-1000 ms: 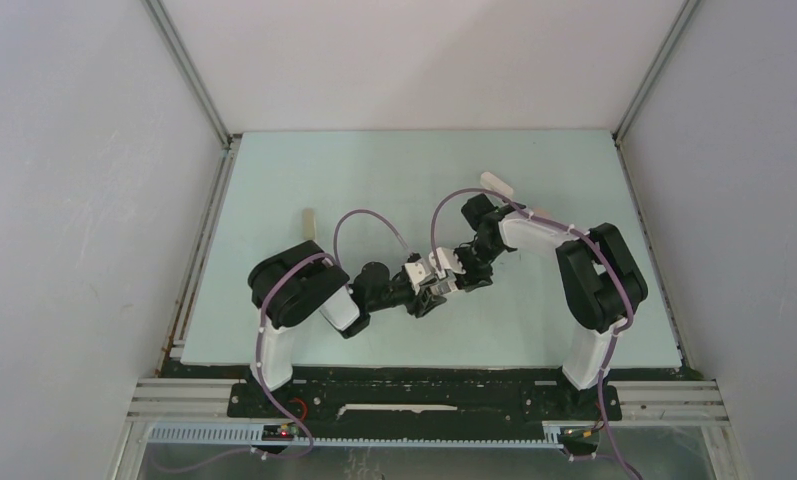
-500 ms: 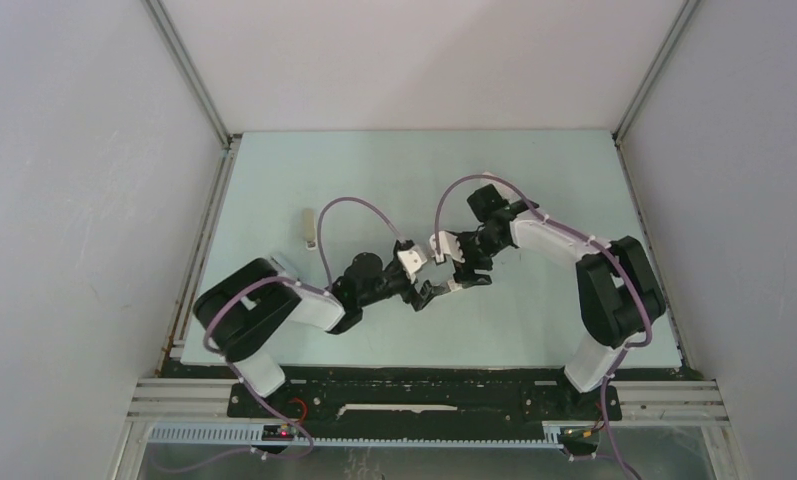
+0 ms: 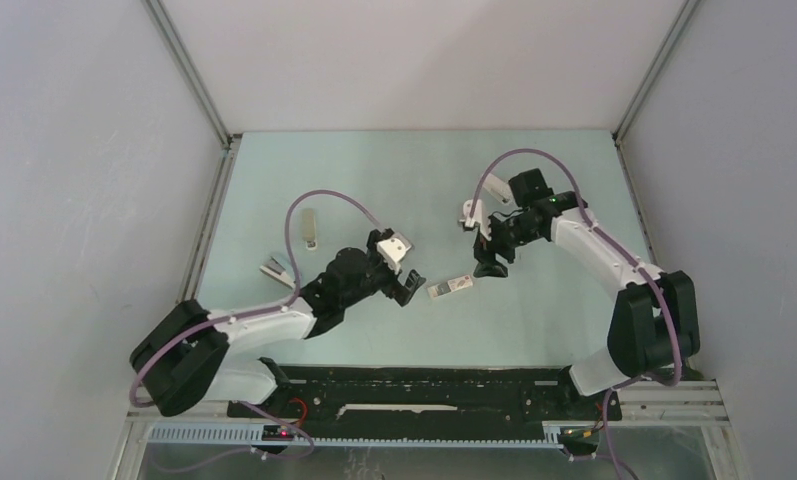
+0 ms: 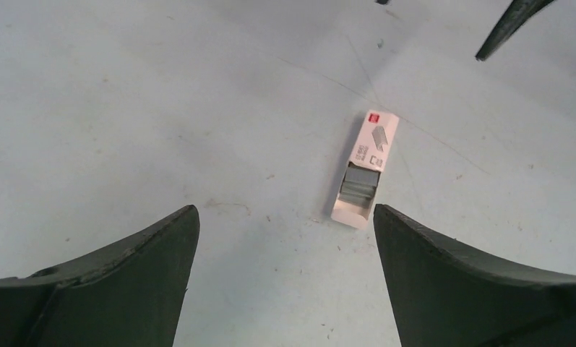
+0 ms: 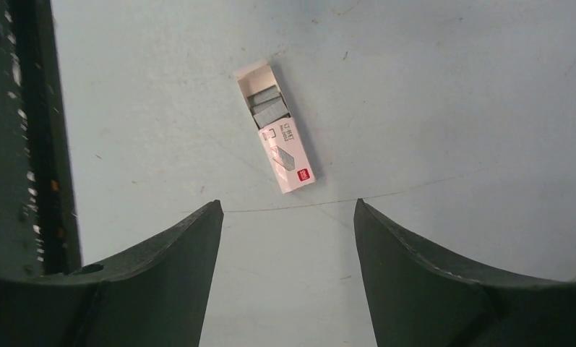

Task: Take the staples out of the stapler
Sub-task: Close the staple box at the center of the board.

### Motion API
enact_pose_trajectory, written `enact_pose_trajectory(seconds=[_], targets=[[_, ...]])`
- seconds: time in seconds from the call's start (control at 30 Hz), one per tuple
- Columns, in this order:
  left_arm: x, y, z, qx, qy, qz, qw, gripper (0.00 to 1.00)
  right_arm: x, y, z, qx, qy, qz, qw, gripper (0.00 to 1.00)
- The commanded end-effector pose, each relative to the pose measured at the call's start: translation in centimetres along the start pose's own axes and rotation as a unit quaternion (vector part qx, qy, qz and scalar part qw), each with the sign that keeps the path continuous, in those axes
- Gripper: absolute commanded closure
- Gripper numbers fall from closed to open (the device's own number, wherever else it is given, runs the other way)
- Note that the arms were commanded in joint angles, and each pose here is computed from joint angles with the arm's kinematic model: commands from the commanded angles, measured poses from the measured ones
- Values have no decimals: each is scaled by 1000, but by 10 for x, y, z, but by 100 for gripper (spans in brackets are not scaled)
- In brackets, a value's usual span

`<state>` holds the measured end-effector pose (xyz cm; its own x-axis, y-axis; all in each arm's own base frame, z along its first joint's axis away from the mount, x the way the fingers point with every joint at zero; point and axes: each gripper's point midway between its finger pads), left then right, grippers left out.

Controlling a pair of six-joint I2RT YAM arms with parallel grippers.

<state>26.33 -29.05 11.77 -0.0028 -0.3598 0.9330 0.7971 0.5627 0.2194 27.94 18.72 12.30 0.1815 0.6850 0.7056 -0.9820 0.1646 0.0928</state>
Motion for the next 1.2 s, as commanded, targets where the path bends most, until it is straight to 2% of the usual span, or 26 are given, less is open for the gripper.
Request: enact_pose_trajectory(seconds=[0.0,0.2,0.3,0.43,0.57,0.8,1.17], targets=[[42,30,19,71,-30,42,996,4,31,13,25,8,-78,-75,994,24],[57,53,45,131,-29,131,982,0,36,12,41,-8,-117,-132,984,28],[54,70,58,184,-15,209,960,0,35,10,45,-16,-138,-163,977,30],[57,73,68,178,-26,266,947,0,31,0,51,-40,-160,-208,964,34],[49,73,77,184,-21,294,938,0,28,-8,56,-55,-178,-249,950,34],[30,67,80,190,-8,334,923,0,19,-9,53,-70,-184,-275,941,36],[0,55,73,193,24,386,902,0,6,-20,48,-108,-182,-306,928,51]])
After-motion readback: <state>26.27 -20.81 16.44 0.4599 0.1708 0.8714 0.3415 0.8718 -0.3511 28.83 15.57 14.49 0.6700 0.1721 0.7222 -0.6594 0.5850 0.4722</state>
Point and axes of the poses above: each gripper's point midway between its finger pads, its own z axis back along the fingers, its own y axis along the line the jaws close on, x = y × z, and after that the axes turned 10 degrees about -z, right-handed
